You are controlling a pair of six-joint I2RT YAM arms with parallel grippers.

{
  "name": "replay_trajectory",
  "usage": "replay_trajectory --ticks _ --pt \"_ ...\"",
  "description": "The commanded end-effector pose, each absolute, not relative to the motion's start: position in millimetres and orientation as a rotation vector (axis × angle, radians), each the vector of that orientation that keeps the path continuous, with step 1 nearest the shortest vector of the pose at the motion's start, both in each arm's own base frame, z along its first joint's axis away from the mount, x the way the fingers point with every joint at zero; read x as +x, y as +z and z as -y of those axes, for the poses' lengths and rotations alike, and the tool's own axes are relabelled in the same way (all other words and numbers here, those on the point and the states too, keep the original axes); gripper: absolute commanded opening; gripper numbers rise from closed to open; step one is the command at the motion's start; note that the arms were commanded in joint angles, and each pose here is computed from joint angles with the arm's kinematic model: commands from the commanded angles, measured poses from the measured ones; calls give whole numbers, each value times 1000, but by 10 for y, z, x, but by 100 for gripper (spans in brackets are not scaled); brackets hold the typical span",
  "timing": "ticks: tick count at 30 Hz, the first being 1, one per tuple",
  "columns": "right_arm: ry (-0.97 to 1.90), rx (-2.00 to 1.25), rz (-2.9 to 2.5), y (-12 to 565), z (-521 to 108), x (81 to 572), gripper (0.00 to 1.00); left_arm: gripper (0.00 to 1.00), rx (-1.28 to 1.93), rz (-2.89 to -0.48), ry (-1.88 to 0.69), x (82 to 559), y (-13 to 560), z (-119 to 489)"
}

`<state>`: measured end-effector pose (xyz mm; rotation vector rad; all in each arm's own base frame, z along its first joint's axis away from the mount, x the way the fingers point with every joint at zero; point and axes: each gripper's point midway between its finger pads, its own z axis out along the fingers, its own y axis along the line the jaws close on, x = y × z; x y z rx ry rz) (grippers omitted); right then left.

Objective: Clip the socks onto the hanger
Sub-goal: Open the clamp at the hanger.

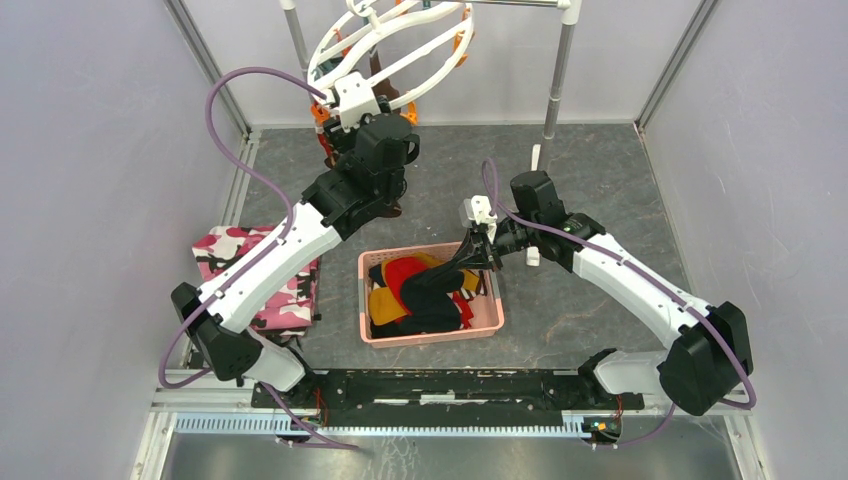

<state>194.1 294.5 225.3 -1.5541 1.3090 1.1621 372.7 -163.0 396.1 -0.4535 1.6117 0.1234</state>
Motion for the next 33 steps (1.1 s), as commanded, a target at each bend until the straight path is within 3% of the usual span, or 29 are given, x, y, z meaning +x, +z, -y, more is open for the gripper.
replay_trajectory --ticks 1,8,20,33 --pt "1156 -1558 -1235 2443 -2977 1979 0 65 -482 -1565 95 3801 4065 1633" --pt "1158 -1559 -1235 2442 -2974 1977 0 60 -482 -1560 99 3835 4045 1610" --pt "1166 -1560 -1240 2426 -2972 1982 0 31 -481 -1556 72 3832 4040 1554" --pt "1071 -1527 -1287 2382 -2978 2169 0 17 -476 -1557 -3 3751 4105 1552"
